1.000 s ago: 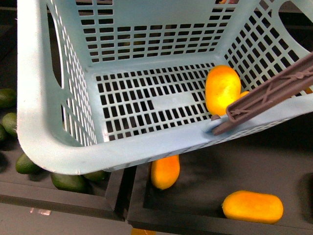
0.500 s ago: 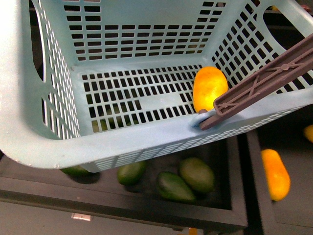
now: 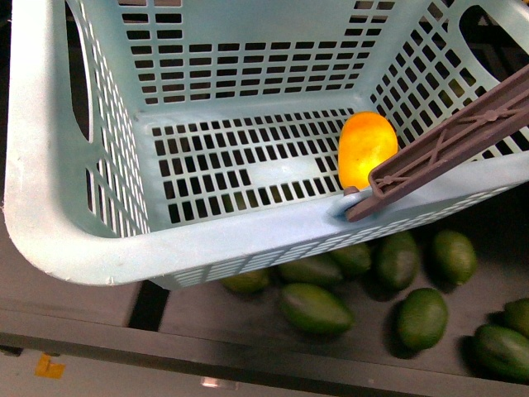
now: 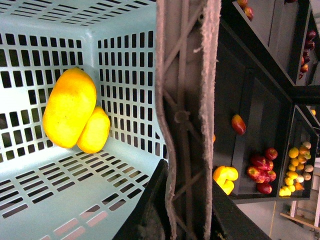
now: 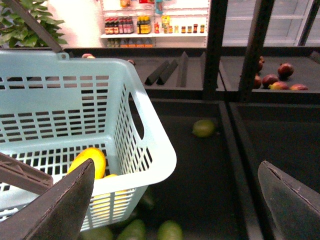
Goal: Pick lemon and mango into basket
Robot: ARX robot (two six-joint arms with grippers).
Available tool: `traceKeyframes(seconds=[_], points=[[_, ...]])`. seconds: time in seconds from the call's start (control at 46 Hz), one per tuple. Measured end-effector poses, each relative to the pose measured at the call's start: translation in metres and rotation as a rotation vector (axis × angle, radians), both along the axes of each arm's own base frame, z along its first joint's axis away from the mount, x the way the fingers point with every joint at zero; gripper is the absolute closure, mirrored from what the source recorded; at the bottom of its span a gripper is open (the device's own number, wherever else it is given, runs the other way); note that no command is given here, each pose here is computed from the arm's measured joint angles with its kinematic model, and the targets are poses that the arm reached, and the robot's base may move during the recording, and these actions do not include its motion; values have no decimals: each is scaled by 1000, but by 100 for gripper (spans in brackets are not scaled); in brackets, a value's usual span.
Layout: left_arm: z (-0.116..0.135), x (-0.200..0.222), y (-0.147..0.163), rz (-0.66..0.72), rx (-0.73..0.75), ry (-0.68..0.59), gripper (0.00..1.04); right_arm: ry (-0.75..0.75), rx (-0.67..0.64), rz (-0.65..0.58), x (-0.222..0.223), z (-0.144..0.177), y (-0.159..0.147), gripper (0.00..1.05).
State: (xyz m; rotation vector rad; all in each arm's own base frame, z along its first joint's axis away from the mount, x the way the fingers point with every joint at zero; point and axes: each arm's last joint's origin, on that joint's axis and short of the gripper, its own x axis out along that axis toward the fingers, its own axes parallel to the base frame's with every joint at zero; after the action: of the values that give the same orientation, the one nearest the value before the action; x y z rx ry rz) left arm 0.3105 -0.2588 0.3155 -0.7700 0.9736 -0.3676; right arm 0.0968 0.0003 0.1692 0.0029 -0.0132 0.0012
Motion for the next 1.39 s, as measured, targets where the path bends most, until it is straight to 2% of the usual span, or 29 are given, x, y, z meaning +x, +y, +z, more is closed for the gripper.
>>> traceKeyframes(seconds=[0.848,0.87,0.935,1.0,1.087,1.217,1.326,1.391], points=[[0,4,5,28,17,-16,97,0,0,3,0,0,0,9],[-1,4,3,64,18,-34,97,0,0,3,0,0,0,9],[-8,9,-3,346,-42,-157,97,0,0,0,0,0,0,9],[-10,15,-4,498,-100,-195,97,0,0,0,0,0,0,9],[-15,30,7,608,-129,-211,97,0,0,-2,0,0,0,9],[-30,58,25,683,-131,-199,97,0,0,-2,0,0,0,9],[-53,82,38,751,-124,-176,97,0,0,-2,0,0,0,9],[-81,102,47,820,-120,-159,97,0,0,-2,0,0,0,9]])
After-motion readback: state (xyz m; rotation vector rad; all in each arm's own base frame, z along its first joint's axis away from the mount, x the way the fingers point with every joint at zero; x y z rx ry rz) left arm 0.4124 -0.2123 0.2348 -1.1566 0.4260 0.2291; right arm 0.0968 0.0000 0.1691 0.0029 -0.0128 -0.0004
